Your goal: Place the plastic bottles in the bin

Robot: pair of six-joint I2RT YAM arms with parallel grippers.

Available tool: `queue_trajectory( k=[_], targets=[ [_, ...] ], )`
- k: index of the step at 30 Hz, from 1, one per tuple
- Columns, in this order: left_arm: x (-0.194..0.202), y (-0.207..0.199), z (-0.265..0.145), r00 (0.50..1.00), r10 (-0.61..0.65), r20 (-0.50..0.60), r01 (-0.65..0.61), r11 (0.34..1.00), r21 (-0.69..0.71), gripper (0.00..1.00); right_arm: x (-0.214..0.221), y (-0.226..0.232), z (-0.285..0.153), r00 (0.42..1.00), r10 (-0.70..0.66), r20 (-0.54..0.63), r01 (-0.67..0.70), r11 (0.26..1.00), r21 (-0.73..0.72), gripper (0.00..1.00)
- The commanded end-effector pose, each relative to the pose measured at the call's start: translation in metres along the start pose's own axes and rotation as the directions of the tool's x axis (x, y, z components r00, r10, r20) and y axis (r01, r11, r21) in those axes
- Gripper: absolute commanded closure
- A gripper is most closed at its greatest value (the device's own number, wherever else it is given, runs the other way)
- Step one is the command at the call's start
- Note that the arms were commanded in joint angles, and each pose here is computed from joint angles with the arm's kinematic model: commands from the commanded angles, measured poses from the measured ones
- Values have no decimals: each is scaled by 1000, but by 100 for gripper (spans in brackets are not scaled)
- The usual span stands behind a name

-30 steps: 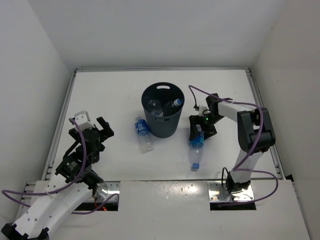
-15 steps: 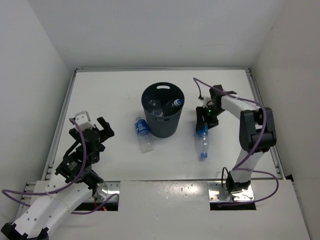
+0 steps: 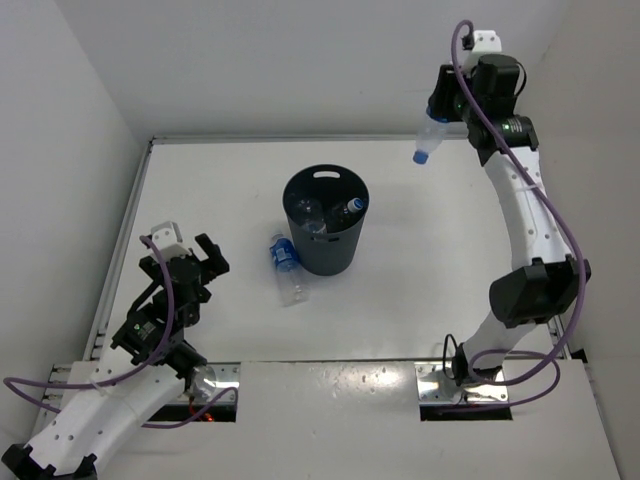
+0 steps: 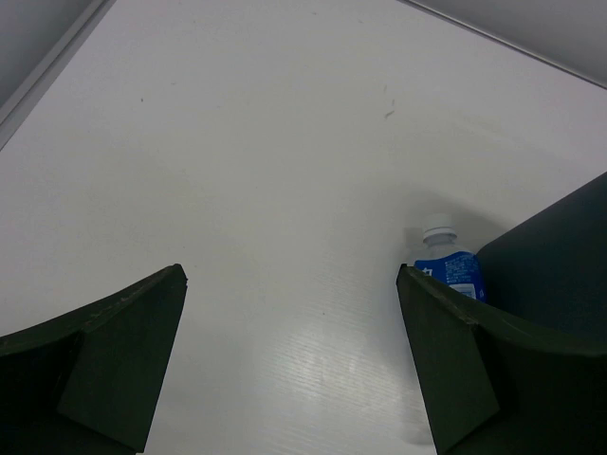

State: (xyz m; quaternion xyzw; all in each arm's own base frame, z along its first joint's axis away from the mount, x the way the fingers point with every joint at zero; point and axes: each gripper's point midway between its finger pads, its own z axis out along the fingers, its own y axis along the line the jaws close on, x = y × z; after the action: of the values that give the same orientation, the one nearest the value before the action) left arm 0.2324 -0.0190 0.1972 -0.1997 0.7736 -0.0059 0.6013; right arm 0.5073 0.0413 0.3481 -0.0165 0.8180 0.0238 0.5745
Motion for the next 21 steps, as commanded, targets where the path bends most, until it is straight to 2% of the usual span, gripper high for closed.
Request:
queue_trajectory(
  k=[1,5,8,12,15,16,21],
  targets=[
    [-5,-5,0,999,-26,20,26,999,19,0,-37,-6,-8,991,62,118,-69,996,49,84],
    [-5,-5,0,999,-26,20,26,999,19,0,-67,0,-18,977,86,194,-90,996,10,85],
    [-5,-5,0,999,-26,20,26,999,19,0,-89,26,-31,961,139,240,-112,986,-122,87],
    [-5,-5,0,999,-26,20,26,999,19,0,-99,85,-63,957,160,244,-62,929,-364,87],
    [-5,-5,0,999,-26,20,26,999,19,0,-81,132,-80,968,142,209,-10,848,-529,89],
    [-5,-5,0,999,-26,20,26,999,19,0,-79,157,-100,969,124,215,34,792,-610,89],
    [-5,-5,0,999,-26,20,26,999,19,0,-14,229,-139,985,-43,167,158,615,-773,89]
  ],
)
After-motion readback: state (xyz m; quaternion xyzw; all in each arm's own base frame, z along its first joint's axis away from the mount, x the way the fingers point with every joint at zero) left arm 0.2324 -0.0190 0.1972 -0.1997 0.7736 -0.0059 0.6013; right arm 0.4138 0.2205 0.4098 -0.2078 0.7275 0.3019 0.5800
